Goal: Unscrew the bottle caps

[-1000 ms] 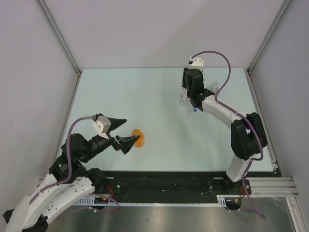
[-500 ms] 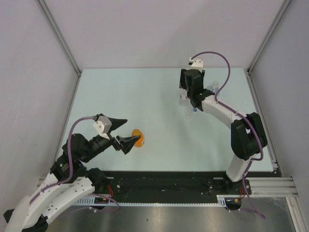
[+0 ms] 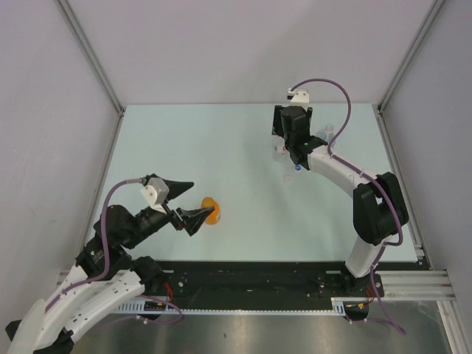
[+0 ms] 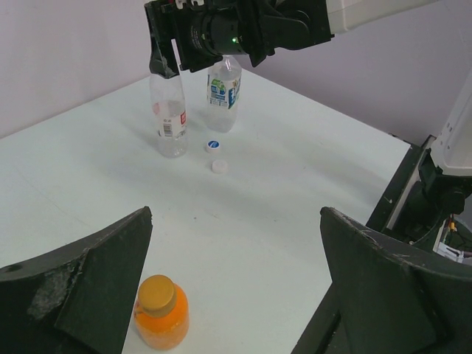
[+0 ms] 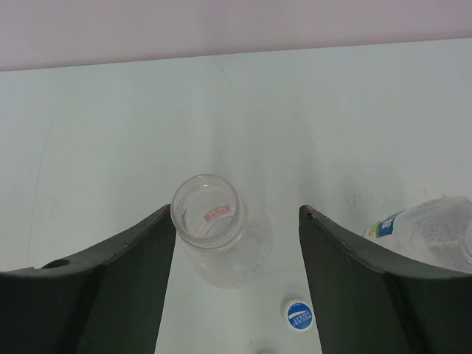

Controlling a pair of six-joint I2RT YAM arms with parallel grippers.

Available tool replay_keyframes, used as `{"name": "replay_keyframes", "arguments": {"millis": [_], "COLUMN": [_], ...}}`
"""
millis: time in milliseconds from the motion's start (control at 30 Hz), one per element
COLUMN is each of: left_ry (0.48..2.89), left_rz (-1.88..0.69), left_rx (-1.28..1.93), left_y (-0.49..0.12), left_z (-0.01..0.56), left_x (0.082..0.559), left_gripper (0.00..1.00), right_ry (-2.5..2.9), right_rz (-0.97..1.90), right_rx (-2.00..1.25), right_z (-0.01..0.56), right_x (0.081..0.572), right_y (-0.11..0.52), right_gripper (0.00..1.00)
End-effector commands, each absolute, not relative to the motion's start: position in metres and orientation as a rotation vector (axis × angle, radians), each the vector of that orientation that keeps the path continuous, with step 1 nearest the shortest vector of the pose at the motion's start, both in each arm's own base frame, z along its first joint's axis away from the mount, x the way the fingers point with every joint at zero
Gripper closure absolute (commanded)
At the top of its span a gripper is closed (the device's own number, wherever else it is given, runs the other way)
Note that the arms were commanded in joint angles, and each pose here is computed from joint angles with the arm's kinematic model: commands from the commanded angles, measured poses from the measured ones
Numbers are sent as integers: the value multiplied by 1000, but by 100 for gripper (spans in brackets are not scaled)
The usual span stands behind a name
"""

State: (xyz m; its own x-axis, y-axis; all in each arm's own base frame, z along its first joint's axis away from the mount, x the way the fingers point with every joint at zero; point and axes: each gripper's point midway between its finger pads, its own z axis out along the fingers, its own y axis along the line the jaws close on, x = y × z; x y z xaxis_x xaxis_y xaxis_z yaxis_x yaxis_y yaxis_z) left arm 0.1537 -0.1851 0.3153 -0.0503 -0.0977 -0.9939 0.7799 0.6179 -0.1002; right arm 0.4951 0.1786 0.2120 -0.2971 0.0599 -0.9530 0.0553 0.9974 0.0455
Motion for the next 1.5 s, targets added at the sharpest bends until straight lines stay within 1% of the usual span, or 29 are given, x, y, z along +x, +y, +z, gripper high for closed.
{"name": "replay_keyframes", "arguments": {"millis": [0,600,933,1033,1067,1100,1167,1200,1233,1267,1300,1333,1367,1400,1467], "left_ry": [1434,1429,1433,1432,1440,1450,1490,1510,1551,1615,1640,1670,1712,1751,1800], "left_rz": [-818,-830,-817,-811,-804,-784,-745,-721,-617,-569,-509,-411,-352,-325,-264], "left_rx": [598,599,602,596,592,563,501,470,353,289,221,130,96,55,-12], "left_y": [-186,-186,-186,-184,-183,-179,-172,-168,-150,-143,-132,-116,-107,-106,-96], "left_z": [320,320,320,321,319,319,316,314,311,300,299,295,287,281,271], "left_x": [151,149,151,151,152,156,163,168,185,193,201,211,214,220,226], "left_gripper": [0,0,0,0,0,0,0,0,0,0,0,0,0,0,0], "right_ry": [1772,1762,1766,1771,1766,1755,1741,1760,1742,1753,1766,1800,1802,1801,1810], "right_rz": [58,89,124,120,136,112,133,190,263,327,468,524,592,694,796], "right_rx": [129,112,103,114,87,90,30,-60,-102,-151,-264,-314,-348,-390,-485], "right_z": [266,281,307,319,325,332,337,325,333,327,322,303,301,297,275], "right_x": [492,481,440,414,399,384,359,341,324,313,291,277,265,248,219], "right_y": [181,191,205,203,213,205,212,231,237,247,274,283,292,309,331], "right_gripper": [29,28,28,28,29,29,29,29,29,29,30,30,31,31,32]}}
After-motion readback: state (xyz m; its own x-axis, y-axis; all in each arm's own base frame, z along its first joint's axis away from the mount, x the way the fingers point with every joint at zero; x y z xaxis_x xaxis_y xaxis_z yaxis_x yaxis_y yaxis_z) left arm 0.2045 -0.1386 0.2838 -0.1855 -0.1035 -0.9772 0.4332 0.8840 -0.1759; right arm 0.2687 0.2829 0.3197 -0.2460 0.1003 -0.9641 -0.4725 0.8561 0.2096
